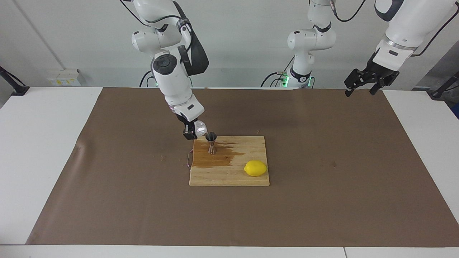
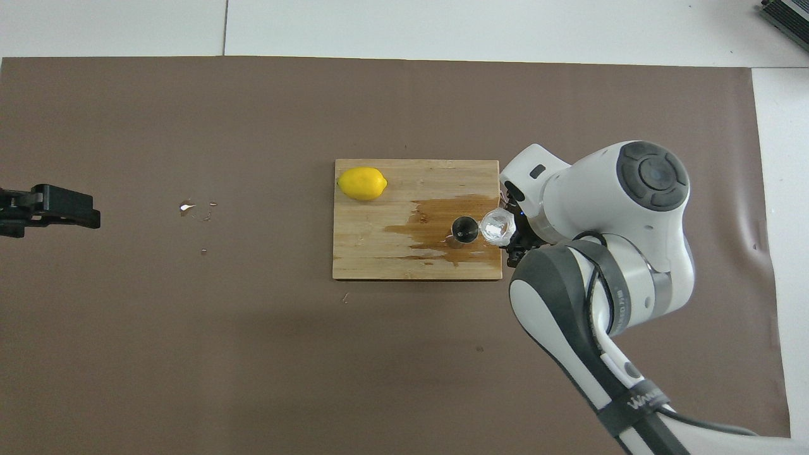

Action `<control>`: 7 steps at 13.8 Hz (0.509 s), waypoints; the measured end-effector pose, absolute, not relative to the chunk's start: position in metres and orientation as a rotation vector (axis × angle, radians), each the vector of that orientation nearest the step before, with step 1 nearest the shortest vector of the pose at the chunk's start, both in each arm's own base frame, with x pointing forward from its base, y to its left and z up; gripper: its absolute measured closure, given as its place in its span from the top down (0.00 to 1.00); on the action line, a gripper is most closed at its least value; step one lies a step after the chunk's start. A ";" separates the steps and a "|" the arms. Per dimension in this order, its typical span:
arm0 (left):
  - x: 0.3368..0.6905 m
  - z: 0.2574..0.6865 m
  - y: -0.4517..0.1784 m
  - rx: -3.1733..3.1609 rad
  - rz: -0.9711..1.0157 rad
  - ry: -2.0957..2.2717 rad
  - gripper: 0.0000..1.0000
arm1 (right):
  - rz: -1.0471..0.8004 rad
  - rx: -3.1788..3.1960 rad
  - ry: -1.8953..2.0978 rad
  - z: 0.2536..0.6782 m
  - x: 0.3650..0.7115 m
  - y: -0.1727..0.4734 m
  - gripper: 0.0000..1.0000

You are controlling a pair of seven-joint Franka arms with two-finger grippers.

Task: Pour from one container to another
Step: 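Carry the white cup back and set it on the table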

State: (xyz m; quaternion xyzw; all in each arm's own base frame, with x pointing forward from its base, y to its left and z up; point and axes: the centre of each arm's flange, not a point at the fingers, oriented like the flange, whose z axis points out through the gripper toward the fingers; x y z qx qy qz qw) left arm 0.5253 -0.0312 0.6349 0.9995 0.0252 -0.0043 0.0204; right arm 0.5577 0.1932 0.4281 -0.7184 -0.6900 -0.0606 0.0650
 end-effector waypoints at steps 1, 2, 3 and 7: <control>0.525 0.635 -0.031 3.100 -0.013 0.078 1.00 | -0.209 -2.137 -2.080 0.428 0.560 0.186 0.52; 0.525 0.635 -0.031 3.100 -0.013 0.078 1.00 | -0.236 -2.105 -2.084 0.428 0.562 0.180 0.52; 0.525 0.635 -0.031 3.100 -0.013 0.078 1.00 | -0.261 -2.077 -2.089 0.428 0.564 0.174 0.52; 0.525 0.635 -0.031 3.100 -0.014 0.078 1.00 | -0.400 -1.941 -2.103 0.423 0.573 0.136 0.52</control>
